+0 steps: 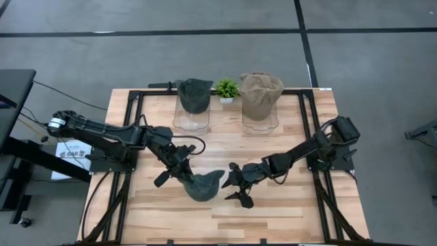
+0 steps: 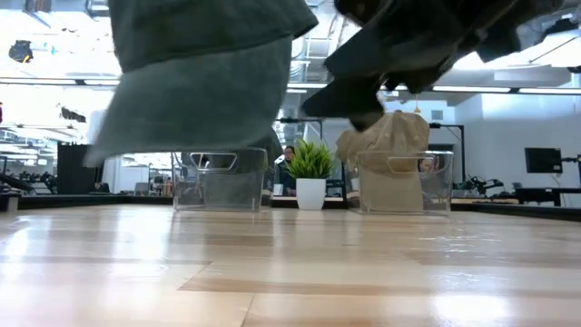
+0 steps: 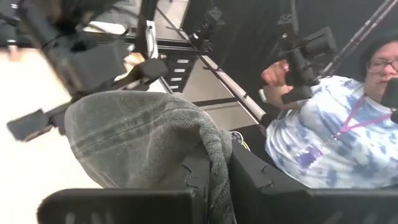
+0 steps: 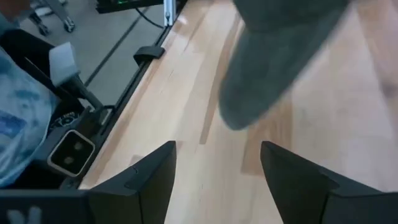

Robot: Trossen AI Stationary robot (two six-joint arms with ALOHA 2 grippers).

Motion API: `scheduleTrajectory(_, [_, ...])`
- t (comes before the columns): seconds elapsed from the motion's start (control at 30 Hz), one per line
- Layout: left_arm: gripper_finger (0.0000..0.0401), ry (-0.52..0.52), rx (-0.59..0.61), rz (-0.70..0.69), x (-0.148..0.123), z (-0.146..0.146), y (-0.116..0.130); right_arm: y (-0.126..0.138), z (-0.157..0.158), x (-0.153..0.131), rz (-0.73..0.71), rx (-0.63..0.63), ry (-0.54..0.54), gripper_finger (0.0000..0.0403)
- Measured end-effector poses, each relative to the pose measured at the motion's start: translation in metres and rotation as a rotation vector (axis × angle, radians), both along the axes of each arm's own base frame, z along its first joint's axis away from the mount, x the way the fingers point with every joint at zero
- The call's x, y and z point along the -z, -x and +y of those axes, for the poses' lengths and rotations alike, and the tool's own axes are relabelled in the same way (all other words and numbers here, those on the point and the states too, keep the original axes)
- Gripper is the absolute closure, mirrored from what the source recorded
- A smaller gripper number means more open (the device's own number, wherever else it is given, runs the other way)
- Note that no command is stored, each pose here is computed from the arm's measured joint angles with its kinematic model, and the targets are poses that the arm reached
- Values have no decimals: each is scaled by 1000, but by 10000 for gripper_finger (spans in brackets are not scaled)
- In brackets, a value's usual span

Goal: Pick & Place hat
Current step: Put the blue cap into the left transparent bin

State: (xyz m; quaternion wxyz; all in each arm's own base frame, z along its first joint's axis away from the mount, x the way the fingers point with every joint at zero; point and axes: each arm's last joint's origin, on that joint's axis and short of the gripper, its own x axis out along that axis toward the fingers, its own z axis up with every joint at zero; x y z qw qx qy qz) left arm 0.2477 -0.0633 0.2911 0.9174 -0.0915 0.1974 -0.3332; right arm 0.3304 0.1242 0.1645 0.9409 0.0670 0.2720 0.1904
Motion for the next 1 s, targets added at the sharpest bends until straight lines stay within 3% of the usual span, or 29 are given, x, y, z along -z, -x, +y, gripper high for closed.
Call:
scheduleTrajectory(0.43, [369, -23, -125, -20, 0, 34, -6, 59, -28, -67, -126, 199, 94, 179])
scheduleTrajectory(0.73, [368, -25, -192, -49, -5, 51, -5, 112, -54, -65, -215, 404, 148, 179])
scheduleTrajectory(1.0, [365, -78, -202, -120, -9, 58, -5, 144, -68, -49, -236, 597, 129, 179])
